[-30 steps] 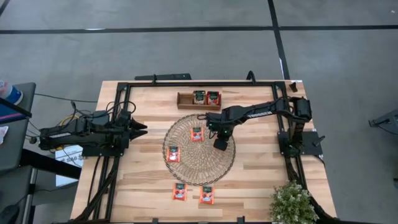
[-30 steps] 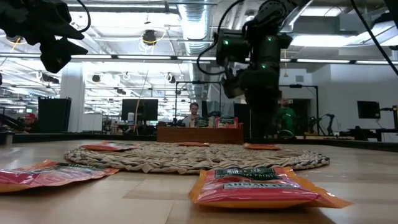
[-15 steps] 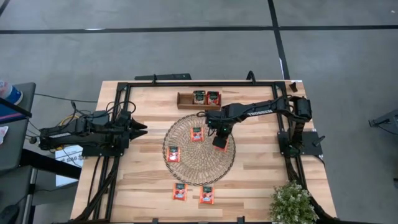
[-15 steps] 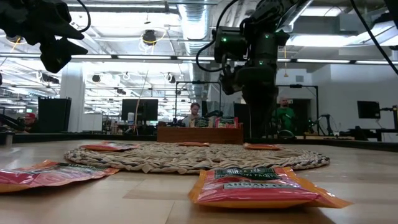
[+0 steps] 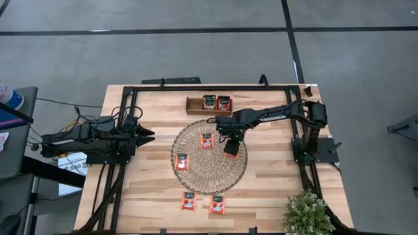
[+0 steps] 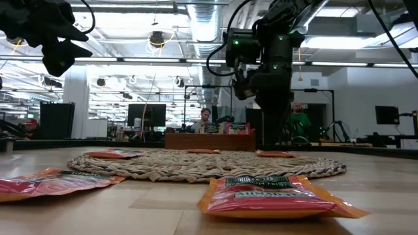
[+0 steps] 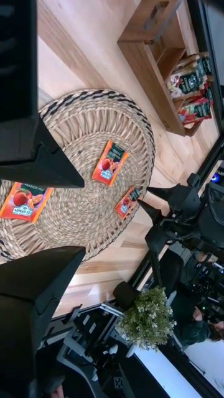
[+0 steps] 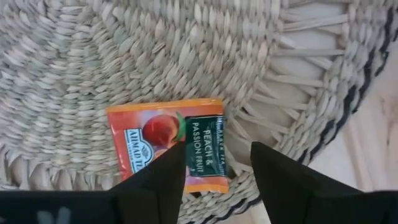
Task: Pick & Place Tea
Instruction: Put the orange tea bag into the left section of the wooden organizer
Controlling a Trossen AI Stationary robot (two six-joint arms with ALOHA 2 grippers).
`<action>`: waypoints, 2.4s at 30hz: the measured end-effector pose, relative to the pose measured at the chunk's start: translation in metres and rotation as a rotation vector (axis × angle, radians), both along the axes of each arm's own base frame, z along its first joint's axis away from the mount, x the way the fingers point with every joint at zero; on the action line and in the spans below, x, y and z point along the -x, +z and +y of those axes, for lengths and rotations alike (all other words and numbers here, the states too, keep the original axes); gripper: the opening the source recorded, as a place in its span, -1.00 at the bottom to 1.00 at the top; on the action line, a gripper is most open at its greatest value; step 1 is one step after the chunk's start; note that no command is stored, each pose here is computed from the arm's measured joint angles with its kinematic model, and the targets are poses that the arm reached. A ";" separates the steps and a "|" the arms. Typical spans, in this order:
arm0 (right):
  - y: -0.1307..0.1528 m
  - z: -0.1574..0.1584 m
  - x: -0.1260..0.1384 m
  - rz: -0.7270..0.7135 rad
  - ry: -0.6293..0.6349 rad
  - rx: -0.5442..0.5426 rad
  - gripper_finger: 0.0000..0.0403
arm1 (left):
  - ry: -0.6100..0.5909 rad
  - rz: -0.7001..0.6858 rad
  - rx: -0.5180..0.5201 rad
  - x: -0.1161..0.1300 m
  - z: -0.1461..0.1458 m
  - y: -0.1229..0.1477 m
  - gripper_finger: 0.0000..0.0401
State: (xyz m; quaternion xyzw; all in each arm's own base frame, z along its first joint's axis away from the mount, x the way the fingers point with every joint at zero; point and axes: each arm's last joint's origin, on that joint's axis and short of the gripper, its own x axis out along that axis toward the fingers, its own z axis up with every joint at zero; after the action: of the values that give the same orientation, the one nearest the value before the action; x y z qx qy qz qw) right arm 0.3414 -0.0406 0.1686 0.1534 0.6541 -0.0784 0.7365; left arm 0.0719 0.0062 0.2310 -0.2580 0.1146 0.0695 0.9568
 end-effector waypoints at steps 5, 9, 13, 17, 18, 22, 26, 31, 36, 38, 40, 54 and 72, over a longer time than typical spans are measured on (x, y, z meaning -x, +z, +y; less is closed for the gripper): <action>-0.011 0.001 -0.001 0.037 0.003 -0.008 -0.09 | -0.015 0.000 0.003 0.000 0.000 0.000 -0.23; -0.028 0.005 -0.005 0.080 0.019 -0.037 -0.11 | -0.015 -0.001 0.003 0.000 0.000 0.000 -0.23; -0.039 0.009 -0.008 0.111 0.034 -0.046 -0.14 | -0.016 -0.003 0.003 0.000 0.000 0.000 -0.23; -0.041 0.011 -0.008 0.119 0.039 -0.046 -0.23 | -0.017 -0.008 0.003 0.000 -0.001 0.001 -0.23; -0.041 0.011 -0.008 0.118 0.039 -0.047 -0.27 | -0.017 -0.008 0.003 0.000 -0.001 0.001 -0.23; -0.039 0.011 -0.008 0.109 0.042 -0.042 -0.49 | -0.018 -0.008 0.003 0.000 -0.001 0.001 -0.23; -0.040 0.009 -0.008 0.108 0.037 -0.039 -0.73 | -0.018 -0.008 0.003 0.000 -0.001 0.001 -0.23; -0.040 0.009 -0.007 0.112 0.036 -0.037 -0.96 | -0.017 -0.008 0.004 0.000 -0.001 0.001 -0.23; -0.029 0.009 -0.005 0.082 0.035 -0.011 -0.96 | -0.017 -0.008 0.004 0.000 -0.001 0.001 -0.23; -0.022 0.009 -0.002 0.085 0.035 0.008 -0.98 | -0.017 -0.008 0.003 0.000 -0.001 0.001 -0.23; -0.013 0.009 0.000 0.066 0.027 0.022 -0.99 | -0.017 -0.008 0.003 0.000 -0.001 0.001 -0.23; 0.080 0.024 0.010 -0.038 0.032 0.211 -1.00 | -0.016 -0.016 0.003 0.000 0.000 0.001 -0.23; 0.169 0.000 -0.089 -0.388 0.219 0.873 -1.00 | -0.019 -0.025 0.020 -0.002 -0.001 0.002 -0.23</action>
State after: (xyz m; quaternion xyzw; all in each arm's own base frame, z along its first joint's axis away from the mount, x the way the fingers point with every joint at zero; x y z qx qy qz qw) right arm 0.4308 -0.0402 0.3374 -0.2274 0.4232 -0.2374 0.8443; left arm 0.0738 0.0056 0.2333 -0.2671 0.1058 0.0560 0.9562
